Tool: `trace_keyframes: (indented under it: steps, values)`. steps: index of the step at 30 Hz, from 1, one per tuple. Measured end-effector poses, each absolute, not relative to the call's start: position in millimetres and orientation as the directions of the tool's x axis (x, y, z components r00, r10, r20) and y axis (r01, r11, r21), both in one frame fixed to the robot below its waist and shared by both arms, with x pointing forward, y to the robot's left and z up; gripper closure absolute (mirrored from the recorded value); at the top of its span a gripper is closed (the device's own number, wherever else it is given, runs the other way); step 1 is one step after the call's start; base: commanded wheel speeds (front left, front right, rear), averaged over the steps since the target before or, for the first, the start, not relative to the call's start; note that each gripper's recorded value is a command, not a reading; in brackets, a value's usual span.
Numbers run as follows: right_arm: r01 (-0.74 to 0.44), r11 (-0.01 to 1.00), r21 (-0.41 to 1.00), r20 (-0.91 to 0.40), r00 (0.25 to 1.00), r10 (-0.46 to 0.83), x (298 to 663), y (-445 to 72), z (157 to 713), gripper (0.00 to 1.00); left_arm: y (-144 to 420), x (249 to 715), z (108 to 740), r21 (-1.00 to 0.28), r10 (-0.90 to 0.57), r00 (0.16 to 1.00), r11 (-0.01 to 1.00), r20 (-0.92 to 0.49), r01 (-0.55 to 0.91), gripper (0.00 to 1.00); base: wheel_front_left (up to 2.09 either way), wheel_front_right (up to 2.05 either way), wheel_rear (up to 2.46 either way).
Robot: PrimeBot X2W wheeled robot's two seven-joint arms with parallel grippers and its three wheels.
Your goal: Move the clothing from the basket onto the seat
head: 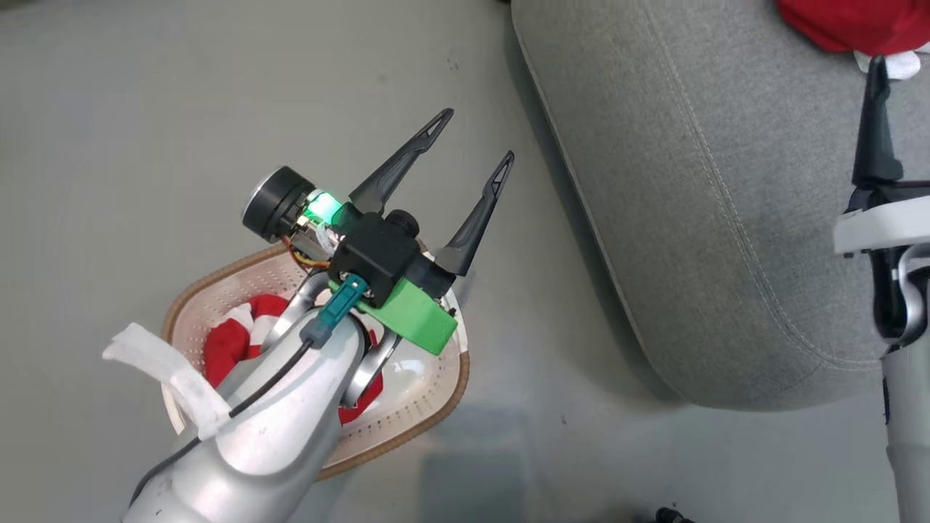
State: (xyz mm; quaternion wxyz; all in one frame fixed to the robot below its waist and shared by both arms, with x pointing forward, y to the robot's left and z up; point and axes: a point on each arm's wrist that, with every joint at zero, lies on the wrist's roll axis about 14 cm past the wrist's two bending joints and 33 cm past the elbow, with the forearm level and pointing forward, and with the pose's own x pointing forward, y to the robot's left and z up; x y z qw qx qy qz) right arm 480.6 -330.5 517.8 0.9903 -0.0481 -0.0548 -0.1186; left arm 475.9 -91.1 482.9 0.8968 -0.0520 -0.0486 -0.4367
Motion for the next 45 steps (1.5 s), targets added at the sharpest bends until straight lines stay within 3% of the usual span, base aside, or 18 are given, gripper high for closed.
trace_keyframes:
  steps: [8, 20, 31, 45]
  values:
    - [0.069, 0.997, -0.028, 0.164, 0.984, -0.063, 485.8, -261.1, 530.5, 0.0, -37.0, 474.8, 504.5, -0.056, -0.648, 0.749, 0.75, 0.14, 0.659, 0.0, 0.0, 0.0, 0.0]
    - [-0.131, 0.99, 0.058, 0.21, 0.971, 0.116, 476.1, -174.3, 547.8, 0.0, 95.0, 458.7, 526.0, -0.07, -0.286, 0.948, 0.952, 0.139, 0.298, 0.0, 0.0, 0.0, 0.0]
    - [-0.233, 0.969, 0.08, 0.228, 0.951, 0.209, 435.3, -129.7, 556.4, 0.0, 159.8, 410.8, 532.5, -0.081, -0.085, 0.986, 0.992, 0.141, 0.097, 0.0, 0.0, 0.0, 0.0]
    - [-0.252, 0.963, 0.093, 0.227, 0.947, 0.226, 382.0, -120.5, 555.0, 0.0, 197.4, 363.3, 544.6, -0.09, 0.026, 0.983, 0.996, 0.183, -0.009, 0.0, 0.0, 0.0, 0.0]
